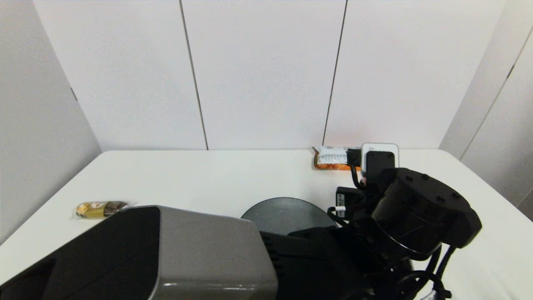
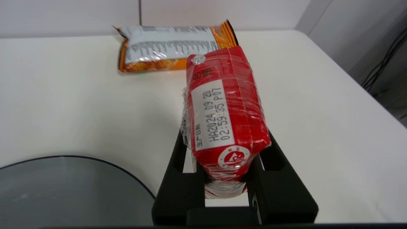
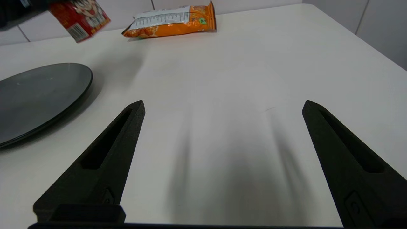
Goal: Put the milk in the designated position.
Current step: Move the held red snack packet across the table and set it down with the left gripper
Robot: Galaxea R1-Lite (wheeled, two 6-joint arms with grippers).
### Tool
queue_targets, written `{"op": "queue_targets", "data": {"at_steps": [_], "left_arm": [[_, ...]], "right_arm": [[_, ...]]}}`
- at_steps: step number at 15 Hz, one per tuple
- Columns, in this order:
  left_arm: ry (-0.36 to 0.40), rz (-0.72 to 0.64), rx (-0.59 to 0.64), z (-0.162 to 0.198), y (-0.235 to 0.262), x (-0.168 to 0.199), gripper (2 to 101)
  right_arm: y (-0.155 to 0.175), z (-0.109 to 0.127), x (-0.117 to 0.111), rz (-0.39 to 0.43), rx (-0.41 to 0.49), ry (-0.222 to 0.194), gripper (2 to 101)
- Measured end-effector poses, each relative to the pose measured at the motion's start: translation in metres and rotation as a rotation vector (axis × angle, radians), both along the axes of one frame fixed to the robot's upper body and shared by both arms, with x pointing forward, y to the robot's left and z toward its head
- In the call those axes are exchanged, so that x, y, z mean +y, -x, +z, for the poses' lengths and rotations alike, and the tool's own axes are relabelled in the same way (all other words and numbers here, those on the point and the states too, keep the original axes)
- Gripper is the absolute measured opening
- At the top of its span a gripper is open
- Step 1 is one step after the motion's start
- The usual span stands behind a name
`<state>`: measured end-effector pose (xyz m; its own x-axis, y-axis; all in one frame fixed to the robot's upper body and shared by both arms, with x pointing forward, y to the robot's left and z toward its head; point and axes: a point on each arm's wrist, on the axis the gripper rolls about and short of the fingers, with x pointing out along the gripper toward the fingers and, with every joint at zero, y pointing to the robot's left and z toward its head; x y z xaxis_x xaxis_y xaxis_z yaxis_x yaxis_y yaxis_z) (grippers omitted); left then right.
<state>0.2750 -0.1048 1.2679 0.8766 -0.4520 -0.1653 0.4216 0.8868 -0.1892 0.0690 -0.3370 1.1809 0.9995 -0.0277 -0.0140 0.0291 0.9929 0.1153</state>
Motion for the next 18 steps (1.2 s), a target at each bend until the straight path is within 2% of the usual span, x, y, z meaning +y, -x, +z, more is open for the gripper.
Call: {"op": "queue_targets", "data": {"at_steps": [4, 8, 16, 18], "left_arm": [[-0.13, -0.033, 0.044, -0.019, 0.01, -0.015, 21.7], [-0.214, -0.049, 0.07, -0.03, 0.015, -0.023, 21.7], [-0.244, -0.064, 0.082, -0.039, 0.02, -0.032, 21.7], [-0.245, -0.064, 0.083, -0.04, 0.02, -0.032, 37.5]], "right_arm": [[0.0, 0.0, 0.0, 0.0, 0.0, 0.0, 98.0], [0.0, 0.0, 0.0, 0.0, 0.0, 0.0, 98.0], [0.0, 0.0, 0.0, 0.0, 0.0, 0.0, 98.0], [0.0, 0.0, 0.0, 0.0, 0.0, 0.0, 98.0]]}}
